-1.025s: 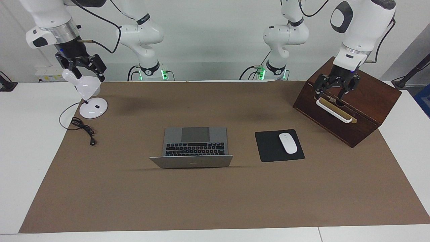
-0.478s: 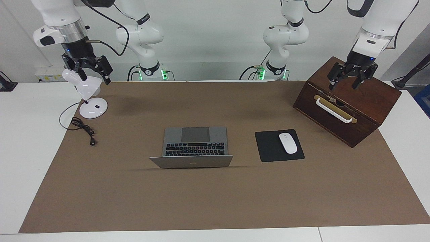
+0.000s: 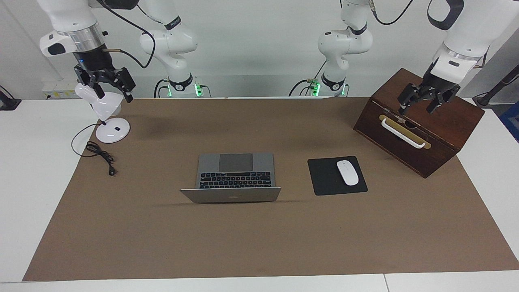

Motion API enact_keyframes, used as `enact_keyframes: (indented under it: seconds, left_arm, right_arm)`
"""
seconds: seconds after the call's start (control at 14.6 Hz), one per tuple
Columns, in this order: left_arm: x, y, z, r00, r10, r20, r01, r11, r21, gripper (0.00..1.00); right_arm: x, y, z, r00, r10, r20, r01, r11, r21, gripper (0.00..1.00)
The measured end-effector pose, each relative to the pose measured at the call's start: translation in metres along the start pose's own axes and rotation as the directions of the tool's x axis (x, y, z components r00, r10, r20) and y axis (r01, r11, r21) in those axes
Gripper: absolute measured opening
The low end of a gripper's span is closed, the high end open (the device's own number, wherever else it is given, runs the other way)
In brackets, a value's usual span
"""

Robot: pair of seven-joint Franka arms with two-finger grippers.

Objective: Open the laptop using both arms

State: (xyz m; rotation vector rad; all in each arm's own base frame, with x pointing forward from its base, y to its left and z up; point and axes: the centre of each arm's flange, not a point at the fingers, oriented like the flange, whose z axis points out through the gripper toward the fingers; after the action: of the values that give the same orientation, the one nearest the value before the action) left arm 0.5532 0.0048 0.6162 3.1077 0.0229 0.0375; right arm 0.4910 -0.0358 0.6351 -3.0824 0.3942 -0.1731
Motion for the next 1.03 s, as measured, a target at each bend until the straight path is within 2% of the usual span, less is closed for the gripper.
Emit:
enact_keyframes:
  seconds: [0.21, 0.48, 0.68, 1.03]
  left_arm:
    - [0.000, 0.000, 0.006, 1.000, 0.000, 0.028, 0.000, 1.000, 0.003, 1.00]
    - [-0.009, 0.000, 0.004, 0.995, 0.000, 0.096, -0.001, 1.000, 0.006, 1.00]
    - [-0.009, 0.000, -0.004, 0.997, 0.001, 0.083, -0.001, 1.000, 0.006, 1.00]
    - [-0.005, 0.001, -0.007, 0.998, 0.003, 0.062, -0.003, 1.000, 0.006, 1.00]
  right_arm:
    - [0.001, -0.003, 0.005, 1.000, -0.003, 0.009, 0.003, 1.000, -0.004, 1.00]
    - [0.015, -0.019, 0.032, 0.999, -0.020, 0.050, 0.021, 0.999, -0.032, 1.00]
    - [0.028, -0.018, 0.043, 0.998, -0.010, 0.064, 0.012, 0.999, -0.041, 1.00]
    - [0.039, -0.017, 0.035, 0.999, -0.011, 0.045, 0.012, 0.999, -0.041, 1.00]
